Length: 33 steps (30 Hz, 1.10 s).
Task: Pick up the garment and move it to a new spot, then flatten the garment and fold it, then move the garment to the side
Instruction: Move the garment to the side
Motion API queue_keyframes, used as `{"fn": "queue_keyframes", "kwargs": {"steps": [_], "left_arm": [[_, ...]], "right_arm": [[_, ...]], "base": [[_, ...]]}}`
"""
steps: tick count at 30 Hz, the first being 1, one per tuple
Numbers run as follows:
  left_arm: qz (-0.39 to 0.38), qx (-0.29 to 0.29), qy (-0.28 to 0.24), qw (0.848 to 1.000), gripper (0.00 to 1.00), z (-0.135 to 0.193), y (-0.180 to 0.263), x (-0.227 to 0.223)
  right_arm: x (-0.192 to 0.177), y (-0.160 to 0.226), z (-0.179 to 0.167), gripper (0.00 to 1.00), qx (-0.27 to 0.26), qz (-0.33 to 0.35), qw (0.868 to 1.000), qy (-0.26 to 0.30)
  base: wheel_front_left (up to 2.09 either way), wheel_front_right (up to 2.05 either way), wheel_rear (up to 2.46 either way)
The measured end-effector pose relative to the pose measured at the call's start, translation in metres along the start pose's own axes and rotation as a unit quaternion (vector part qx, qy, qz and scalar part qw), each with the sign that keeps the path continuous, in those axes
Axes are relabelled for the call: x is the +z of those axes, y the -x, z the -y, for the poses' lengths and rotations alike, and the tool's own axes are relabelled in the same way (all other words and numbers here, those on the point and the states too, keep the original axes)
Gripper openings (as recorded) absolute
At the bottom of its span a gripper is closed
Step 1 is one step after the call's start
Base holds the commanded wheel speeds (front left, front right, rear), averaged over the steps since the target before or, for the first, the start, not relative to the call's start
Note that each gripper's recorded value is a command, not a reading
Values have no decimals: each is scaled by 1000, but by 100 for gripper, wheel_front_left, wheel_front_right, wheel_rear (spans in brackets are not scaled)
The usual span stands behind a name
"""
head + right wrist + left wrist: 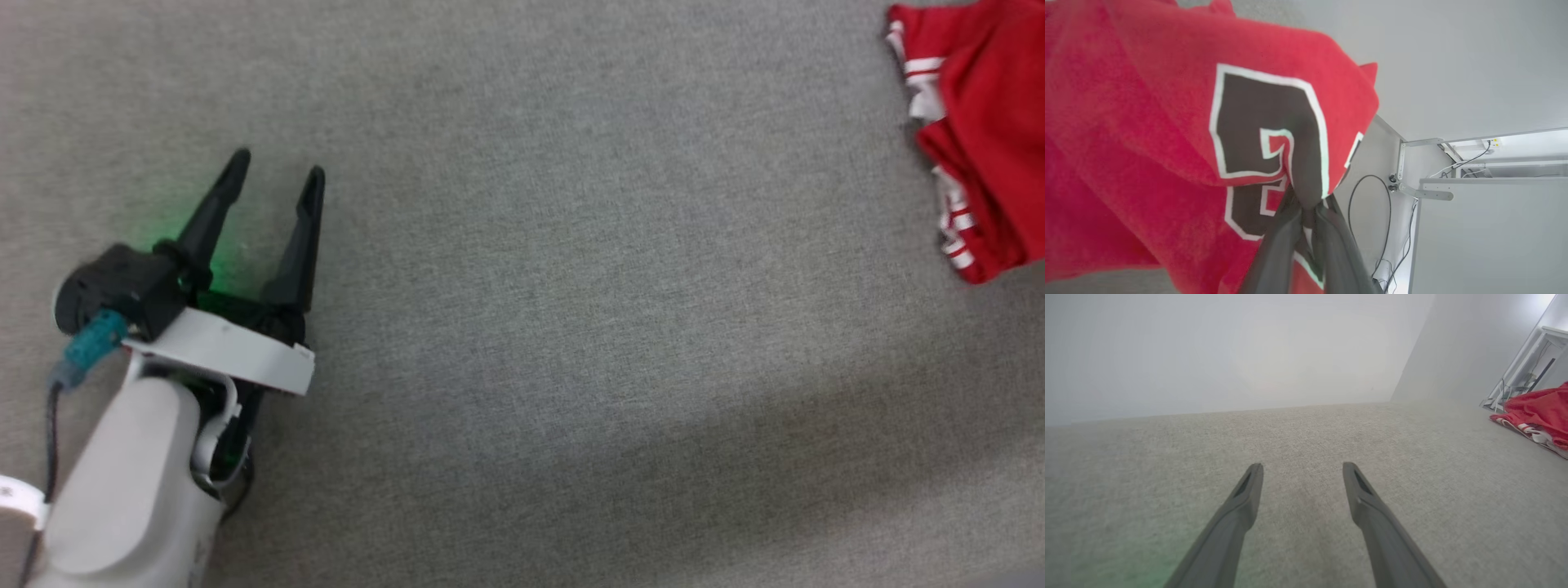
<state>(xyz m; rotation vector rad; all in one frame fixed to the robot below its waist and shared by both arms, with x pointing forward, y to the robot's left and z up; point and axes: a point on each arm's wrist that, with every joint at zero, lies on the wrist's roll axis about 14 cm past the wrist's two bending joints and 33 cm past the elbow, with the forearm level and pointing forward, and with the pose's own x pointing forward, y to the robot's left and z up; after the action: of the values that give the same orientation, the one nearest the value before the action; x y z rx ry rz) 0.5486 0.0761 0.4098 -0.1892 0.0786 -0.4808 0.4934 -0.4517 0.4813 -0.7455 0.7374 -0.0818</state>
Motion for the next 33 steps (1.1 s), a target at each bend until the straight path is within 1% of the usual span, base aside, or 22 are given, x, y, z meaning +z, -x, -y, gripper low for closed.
{"fn": "queue_keyframes", "kwargs": {"steps": [6, 10, 12, 16, 21, 24, 25, 29, 30, 31, 32, 33], "left_arm": [[-3, -19, 1, 1000, 100, 2, -14, -14], [-5, -24, 4, 1000, 100, 0, -18, -21], [-4, -25, 6, 1000, 100, -1, -19, -23], [-4, -22, 7, 1000, 100, -4, -19, -24], [-1, -19, 9, 1000, 100, -5, -18, -21], [0, -16, 9, 1000, 100, -5, -17, -18], [1, -15, 10, 1000, 100, -6, -16, -17], [7, -7, 11, 1000, 100, -7, -13, -8], [8, -4, 11, 1000, 100, -7, -11, -5], [8, -1, 11, 1000, 100, -7, -9, -3], [10, 3, 12, 1000, 100, -8, -7, 0], [10, 6, 12, 1000, 100, -9, -4, 1]], "right_arm": [[-24, -18, 3, 0, -18, -32, 998, 47], [-37, -33, -15, 0, -11, -47, 998, 49], [-41, -40, -24, 0, -7, -56, 998, 41], [-43, -51, -43, 0, 6, -58, 997, 40], [-42, -54, -45, 0, 0, -60, 998, 28], [-40, -53, -42, 35, -7, -56, 998, 17], [-39, -52, -39, 42, -11, -54, 998, 11], [-38, -46, -28, 47, -26, -53, 998, -7], [-36, -44, -25, 60, -31, -49, 998, -13], [-35, -42, -21, 90, -36, -46, 998, -21], [-33, -40, -17, 100, -41, -41, 998, -25], [-31, -38, -13, 100, -46, -34, 998, -31]], "base": [[0, 0, 0], [0, 0, 0], [0, 0, 0], [0, 0, 0], [0, 0, 0], [0, 0, 0], [0, 0, 0], [0, 0, 0], [0, 0, 0], [0, 0, 0], [0, 0, 0], [0, 0, 0]]}}
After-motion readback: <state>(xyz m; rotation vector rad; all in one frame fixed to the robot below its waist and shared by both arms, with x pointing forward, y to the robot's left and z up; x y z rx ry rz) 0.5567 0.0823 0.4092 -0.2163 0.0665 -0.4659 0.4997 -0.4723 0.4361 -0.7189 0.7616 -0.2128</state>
